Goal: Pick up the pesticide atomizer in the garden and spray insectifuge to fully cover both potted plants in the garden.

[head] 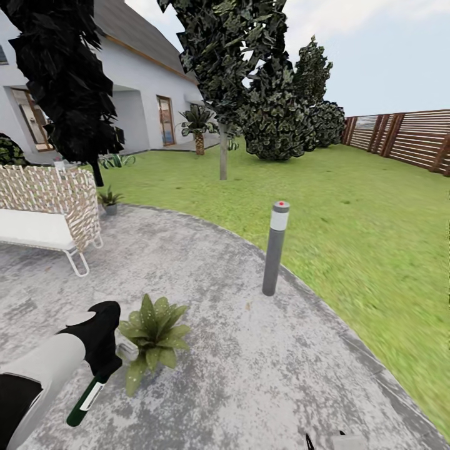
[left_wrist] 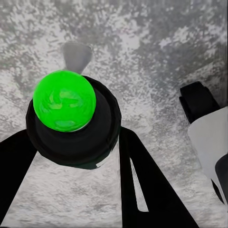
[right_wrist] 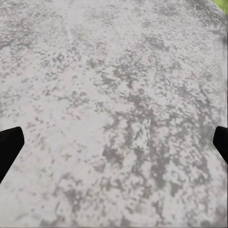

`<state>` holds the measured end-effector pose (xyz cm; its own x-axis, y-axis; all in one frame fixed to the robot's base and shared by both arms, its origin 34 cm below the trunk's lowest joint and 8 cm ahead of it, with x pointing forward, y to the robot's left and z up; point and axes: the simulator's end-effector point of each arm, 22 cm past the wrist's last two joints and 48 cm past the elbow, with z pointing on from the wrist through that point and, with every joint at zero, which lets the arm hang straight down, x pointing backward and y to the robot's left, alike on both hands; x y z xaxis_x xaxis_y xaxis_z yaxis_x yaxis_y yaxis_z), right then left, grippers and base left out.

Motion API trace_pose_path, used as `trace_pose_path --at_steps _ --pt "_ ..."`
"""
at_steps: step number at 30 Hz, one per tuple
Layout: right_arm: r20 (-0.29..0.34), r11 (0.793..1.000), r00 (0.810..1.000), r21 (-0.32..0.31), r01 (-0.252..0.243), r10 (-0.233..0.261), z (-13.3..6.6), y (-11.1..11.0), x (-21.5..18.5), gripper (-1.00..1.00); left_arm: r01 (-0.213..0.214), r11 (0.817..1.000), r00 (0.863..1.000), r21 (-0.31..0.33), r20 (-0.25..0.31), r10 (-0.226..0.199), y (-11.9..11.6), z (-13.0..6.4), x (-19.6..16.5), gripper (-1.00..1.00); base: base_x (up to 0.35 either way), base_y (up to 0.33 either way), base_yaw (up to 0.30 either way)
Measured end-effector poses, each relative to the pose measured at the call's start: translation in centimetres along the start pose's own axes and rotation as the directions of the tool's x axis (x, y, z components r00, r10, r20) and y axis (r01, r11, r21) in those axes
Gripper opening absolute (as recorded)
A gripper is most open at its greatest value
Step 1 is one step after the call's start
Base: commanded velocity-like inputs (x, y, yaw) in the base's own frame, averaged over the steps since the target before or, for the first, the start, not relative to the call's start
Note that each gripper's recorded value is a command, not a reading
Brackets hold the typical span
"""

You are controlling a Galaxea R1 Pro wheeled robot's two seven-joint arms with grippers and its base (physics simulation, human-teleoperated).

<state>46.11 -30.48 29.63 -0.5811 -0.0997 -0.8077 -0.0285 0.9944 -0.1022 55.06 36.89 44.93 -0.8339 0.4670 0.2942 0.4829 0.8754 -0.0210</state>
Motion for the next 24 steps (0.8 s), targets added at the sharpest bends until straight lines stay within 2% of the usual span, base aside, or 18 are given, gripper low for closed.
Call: trace_pose_path --at_steps 6,10,20,24 --pt "0.000 1.000 1.000 0.000 0.000 0.000 0.0 0.0 0.0 1.00 -0.004 1.000 1.000 0.005 0.000 0.004 -0.4 0.1 -0.1 -1.00 -0.001 -0.047 0.000" --pt "0.000 1.000 1.000 0.001 0.000 0.000 0.0 0.0 0.0 1.00 -0.006 1.000 1.000 0.017 -0.023 0.007 -1.0 1.5 0.8 -1.00 0.000 -0.002 0.048" --pt "0.000 1.000 1.000 0.001 0.000 0.000 0.0 0.0 0.0 1.00 0.002 1.000 0.999 0.028 -0.047 -0.001 -1.3 2.8 2.0 -1.00 0.000 0.000 0.253" --pt "0.001 1.000 1.000 0.001 0.000 0.000 0.0 0.0 0.0 1.00 -0.002 0.999 0.999 0.036 -0.051 0.004 -1.8 3.2 2.0 -1.00 0.005 0.000 0.132"
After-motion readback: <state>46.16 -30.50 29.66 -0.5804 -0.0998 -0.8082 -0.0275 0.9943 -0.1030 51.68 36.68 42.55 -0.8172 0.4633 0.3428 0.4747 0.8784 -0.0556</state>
